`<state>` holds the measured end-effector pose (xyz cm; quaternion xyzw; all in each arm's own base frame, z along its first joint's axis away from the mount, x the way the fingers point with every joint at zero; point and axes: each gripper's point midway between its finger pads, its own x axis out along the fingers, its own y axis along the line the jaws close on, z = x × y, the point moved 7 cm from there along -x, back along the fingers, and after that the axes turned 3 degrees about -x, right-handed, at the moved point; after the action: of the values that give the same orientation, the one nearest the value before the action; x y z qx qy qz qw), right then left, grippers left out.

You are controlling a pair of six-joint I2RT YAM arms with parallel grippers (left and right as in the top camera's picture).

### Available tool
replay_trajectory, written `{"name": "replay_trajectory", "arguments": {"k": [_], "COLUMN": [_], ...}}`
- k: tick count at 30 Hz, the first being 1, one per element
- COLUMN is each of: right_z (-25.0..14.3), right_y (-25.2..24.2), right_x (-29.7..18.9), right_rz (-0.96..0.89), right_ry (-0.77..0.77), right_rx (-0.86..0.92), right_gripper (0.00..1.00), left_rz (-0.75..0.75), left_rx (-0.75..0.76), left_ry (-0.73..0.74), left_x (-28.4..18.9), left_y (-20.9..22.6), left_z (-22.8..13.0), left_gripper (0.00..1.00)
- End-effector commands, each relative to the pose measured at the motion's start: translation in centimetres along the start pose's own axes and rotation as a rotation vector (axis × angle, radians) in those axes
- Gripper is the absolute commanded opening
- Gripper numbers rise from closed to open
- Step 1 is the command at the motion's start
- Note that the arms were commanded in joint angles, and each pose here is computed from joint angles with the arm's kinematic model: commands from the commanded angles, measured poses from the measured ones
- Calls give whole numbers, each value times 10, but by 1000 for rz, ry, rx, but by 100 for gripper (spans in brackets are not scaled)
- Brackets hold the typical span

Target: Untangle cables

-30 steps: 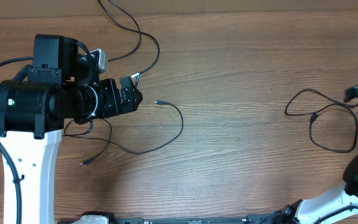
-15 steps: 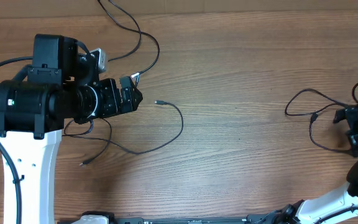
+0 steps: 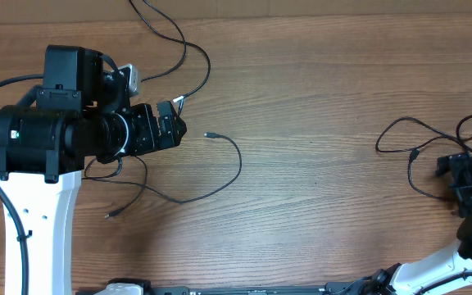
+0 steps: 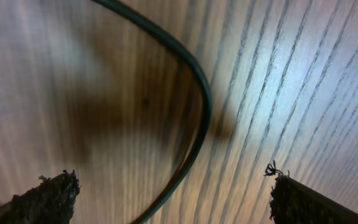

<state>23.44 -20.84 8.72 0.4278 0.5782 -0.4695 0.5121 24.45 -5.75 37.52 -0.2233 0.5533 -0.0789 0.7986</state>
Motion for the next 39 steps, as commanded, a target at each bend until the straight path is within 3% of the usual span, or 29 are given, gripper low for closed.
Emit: {"name": "replay_trajectory", "arguments": {"k": [1, 5, 13, 21, 25, 30, 35, 39], "right_z": [-3, -3, -3, -8, -9, -10, -14, -17], "right_y": [-5, -2, -1, 2, 2, 7, 23, 39], "right_x": [8, 10, 17, 31, 36, 37, 34, 29], "right_rz": [-23, -2, 17, 69, 77, 123, 264, 374], "right_ry": [-7, -7, -20, -6, -10, -2, 61, 95], "right_rx": [30, 31, 32, 32, 32, 30, 21, -2], "right_gripper": [100, 95, 65, 57, 41, 29, 4, 4], "left_rz": [5, 33, 51, 53, 53, 53, 53, 53], "left_rx": [22, 22, 22, 22, 22, 22, 22, 22], "left_ry": [-17, -28, -36, -37, -37, -37, -37, -37], "left_x": [-3, -3, -4, -4, -4, -4, -4, -4], "left_y": [-2, 1, 3, 3, 3, 3, 3, 3], "left_z": [1, 2, 3, 3, 3, 3, 3, 3], "left_gripper": [100, 100, 100, 100, 100, 100, 100, 100]}}
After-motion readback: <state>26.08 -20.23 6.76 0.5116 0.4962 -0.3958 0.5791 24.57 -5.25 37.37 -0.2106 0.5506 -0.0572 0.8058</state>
